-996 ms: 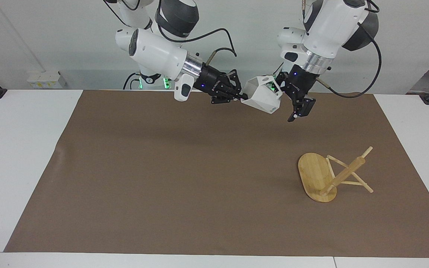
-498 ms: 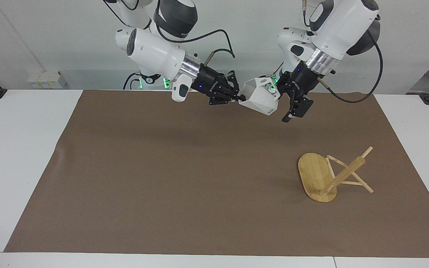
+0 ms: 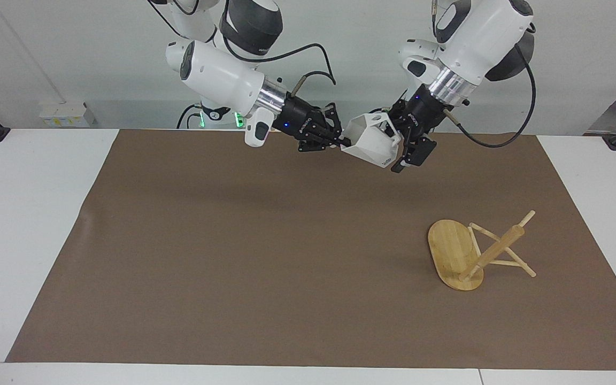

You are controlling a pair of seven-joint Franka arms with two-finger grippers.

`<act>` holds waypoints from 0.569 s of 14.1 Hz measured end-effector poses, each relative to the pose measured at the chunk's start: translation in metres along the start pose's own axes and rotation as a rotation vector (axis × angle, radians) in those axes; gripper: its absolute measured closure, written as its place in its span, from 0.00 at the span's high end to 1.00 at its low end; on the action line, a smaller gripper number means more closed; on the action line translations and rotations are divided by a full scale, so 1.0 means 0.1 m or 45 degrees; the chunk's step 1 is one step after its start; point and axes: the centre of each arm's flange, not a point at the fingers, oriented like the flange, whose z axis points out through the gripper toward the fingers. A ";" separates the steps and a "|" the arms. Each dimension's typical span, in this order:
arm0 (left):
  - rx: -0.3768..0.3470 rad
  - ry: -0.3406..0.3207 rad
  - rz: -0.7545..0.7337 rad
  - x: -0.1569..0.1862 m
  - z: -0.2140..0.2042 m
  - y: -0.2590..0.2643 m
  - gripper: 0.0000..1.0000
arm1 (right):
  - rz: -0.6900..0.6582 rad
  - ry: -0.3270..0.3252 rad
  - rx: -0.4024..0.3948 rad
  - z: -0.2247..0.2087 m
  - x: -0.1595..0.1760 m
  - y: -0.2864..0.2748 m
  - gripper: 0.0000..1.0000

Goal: Hang cup on rack
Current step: 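Grasp the cup's open end with the left gripper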

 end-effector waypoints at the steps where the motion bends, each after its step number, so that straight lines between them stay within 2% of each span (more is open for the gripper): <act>1: 0.002 0.004 0.006 0.03 0.01 0.01 1.00 | -0.004 0.000 -0.008 0.00 0.00 0.01 0.04; 5: 0.008 0.009 0.011 0.05 0.01 0.02 1.00 | -0.005 0.001 -0.014 0.00 0.00 0.02 0.04; 7: 0.006 0.008 0.009 0.05 0.02 0.02 0.96 | -0.005 0.002 -0.014 0.00 0.01 0.02 0.04; 8: 0.002 0.007 0.010 0.04 0.03 0.03 0.87 | -0.004 0.012 -0.015 -0.01 0.02 0.03 0.04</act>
